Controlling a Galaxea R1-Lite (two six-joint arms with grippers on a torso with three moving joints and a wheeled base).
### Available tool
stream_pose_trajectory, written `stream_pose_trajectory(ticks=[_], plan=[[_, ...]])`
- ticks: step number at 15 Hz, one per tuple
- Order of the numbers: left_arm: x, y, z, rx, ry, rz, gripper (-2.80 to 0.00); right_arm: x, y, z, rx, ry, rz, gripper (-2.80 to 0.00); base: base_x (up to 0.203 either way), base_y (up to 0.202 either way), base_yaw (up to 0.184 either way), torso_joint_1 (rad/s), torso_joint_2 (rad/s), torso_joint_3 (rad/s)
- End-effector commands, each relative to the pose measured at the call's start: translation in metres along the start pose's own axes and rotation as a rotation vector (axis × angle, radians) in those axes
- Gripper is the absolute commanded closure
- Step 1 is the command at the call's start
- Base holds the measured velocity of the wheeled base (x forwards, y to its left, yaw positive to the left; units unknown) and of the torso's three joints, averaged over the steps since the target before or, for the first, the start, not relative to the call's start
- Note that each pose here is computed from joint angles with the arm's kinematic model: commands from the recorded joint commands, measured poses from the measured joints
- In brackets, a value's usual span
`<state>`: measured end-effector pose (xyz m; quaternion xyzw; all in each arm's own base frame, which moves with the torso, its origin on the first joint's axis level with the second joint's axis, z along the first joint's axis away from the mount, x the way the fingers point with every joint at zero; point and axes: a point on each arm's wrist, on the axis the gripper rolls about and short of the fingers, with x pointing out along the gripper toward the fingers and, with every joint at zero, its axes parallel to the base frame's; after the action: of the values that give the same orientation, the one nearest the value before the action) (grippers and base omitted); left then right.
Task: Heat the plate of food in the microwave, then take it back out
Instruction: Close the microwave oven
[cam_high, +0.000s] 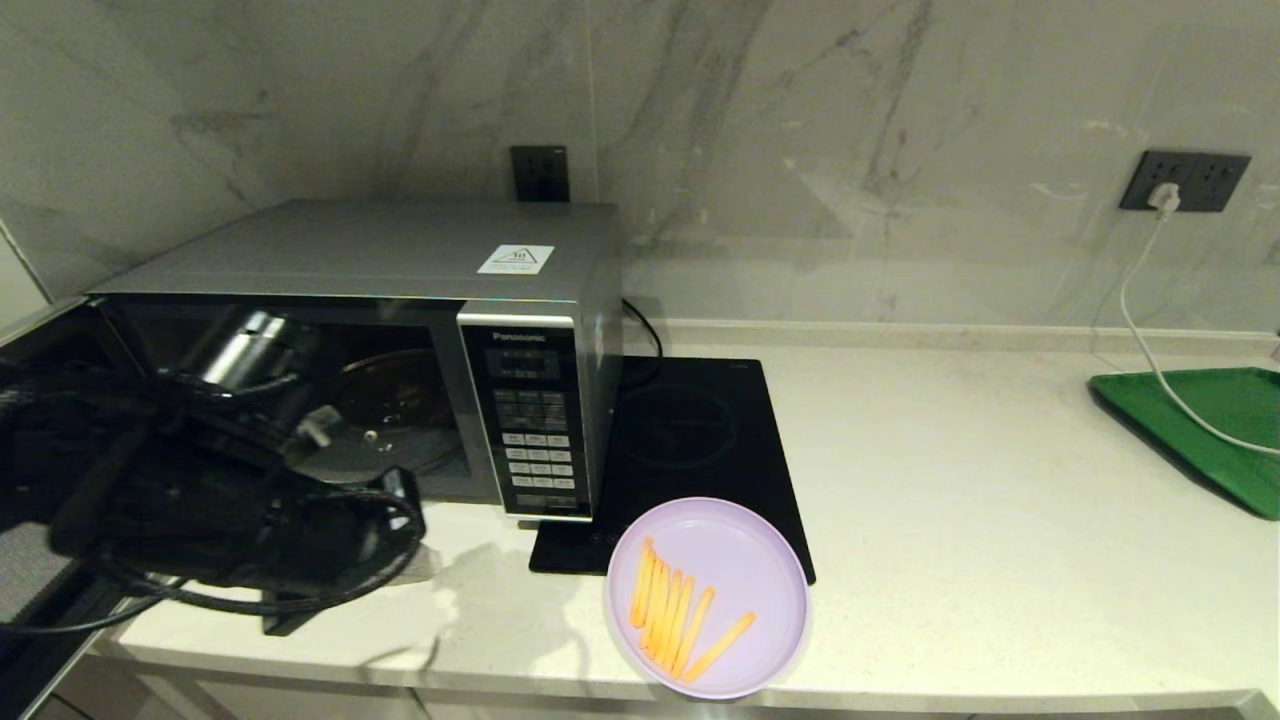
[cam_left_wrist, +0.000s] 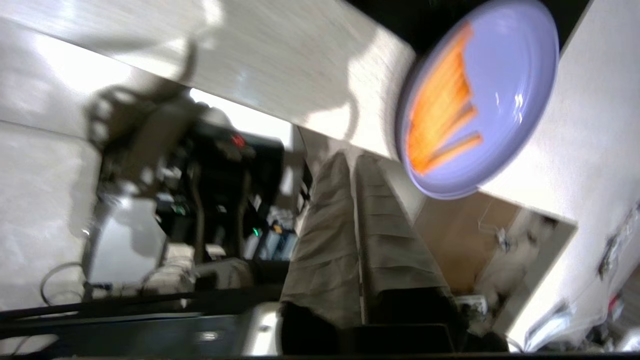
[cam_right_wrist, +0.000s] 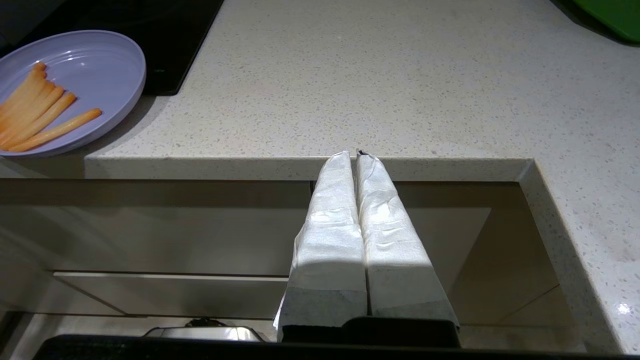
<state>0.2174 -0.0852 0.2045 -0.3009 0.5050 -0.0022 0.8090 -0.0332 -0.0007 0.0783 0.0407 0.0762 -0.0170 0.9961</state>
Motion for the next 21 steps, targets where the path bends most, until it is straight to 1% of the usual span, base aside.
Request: stream_pose_trajectory(ticks=[1,3,4,5,6,7,8,9,10,12,13,14,17,19,21], plan=[[-0.057,0.035,0.018,-0.059,-0.205,-0.014,0.0,0.0,0.0,0.0,0.0,0.001,-0.001,0.0,0.0,0.0,0.0,0.0,0.0,0.0],[-0.09,0.061,0.044,-0.096,-0.382,0.048,0.0,0.0,0.0,0.0,0.0,0.001,-0.001,0.0,0.0,0.0,0.0,0.0,0.0,0.0],[-0.111,0.074,0.057,-0.098,-0.484,0.093,0.0,0.0,0.0,0.0,0.0,0.001,-0.001,0.0,0.0,0.0,0.0,0.0,0.0,0.0],[-0.134,0.078,0.069,-0.073,-0.585,0.123,0.0,0.0,0.0,0.0,0.0,0.001,-0.002,0.0,0.0,0.0,0.0,0.0,0.0,0.0],[-0.156,0.077,0.077,-0.03,-0.671,0.144,0.0,0.0,0.0,0.0,0.0,0.001,-0.001,0.0,0.0,0.0,0.0,0.0,0.0,0.0],[-0.177,0.079,0.084,0.015,-0.749,0.19,0.0,0.0,0.0,0.0,0.0,0.001,0.0,0.0,0.0,0.0,0.0,0.0,0.0,0.0],[-0.191,0.085,0.09,0.046,-0.802,0.253,0.0,0.0,0.0,0.0,0.0,0.001,-0.002,0.0,0.0,0.0,0.0,0.0,0.0,0.0],[-0.202,0.091,0.096,0.058,-0.837,0.299,0.0,0.0,0.0,0.0,0.0,0.001,0.0,0.0,0.0,0.0,0.0,0.0,0.0,0.0],[-0.21,0.097,0.103,0.053,-0.867,0.339,0.0,0.0,0.0,0.0,0.0,0.001,0.0,0.0,0.0,0.0,0.0,0.0,0.0,0.0],[-0.22,0.112,0.107,0.037,-0.889,0.418,0.0,0.0,0.0,0.0,0.0,0.001,0.0,0.0,0.0,0.0,0.0,0.0,0.0,0.0],[-0.222,0.123,0.111,0.028,-0.884,0.465,0.0,0.0,0.0,0.0,0.0,0.001,-0.002,0.0,0.0,0.0,0.0,0.0,0.0,0.0],[-0.22,0.136,0.119,0.007,-0.862,0.499,0.0,0.0,0.0,0.0,0.0,0.001,0.0,0.0,0.0,0.0,0.0,0.0,0.0,0.0],[-0.217,0.176,0.136,-0.089,-0.805,0.573,0.0,0.0,0.0,0.0,0.0,0.001,0.001,0.0,0.0,0.0,0.0,0.0,0.0,0.0],[-0.212,0.195,0.141,-0.128,-0.766,0.591,0.0,0.0,0.0,0.0,0.0,0.001,-0.002,0.0,0.0,0.0,0.0,0.0,0.0,0.0],[-0.206,0.201,0.14,-0.153,-0.71,0.575,0.0,0.0,0.0,0.0,0.0,0.001,-0.001,0.0,0.0,0.0,0.0,0.0,0.0,0.0]])
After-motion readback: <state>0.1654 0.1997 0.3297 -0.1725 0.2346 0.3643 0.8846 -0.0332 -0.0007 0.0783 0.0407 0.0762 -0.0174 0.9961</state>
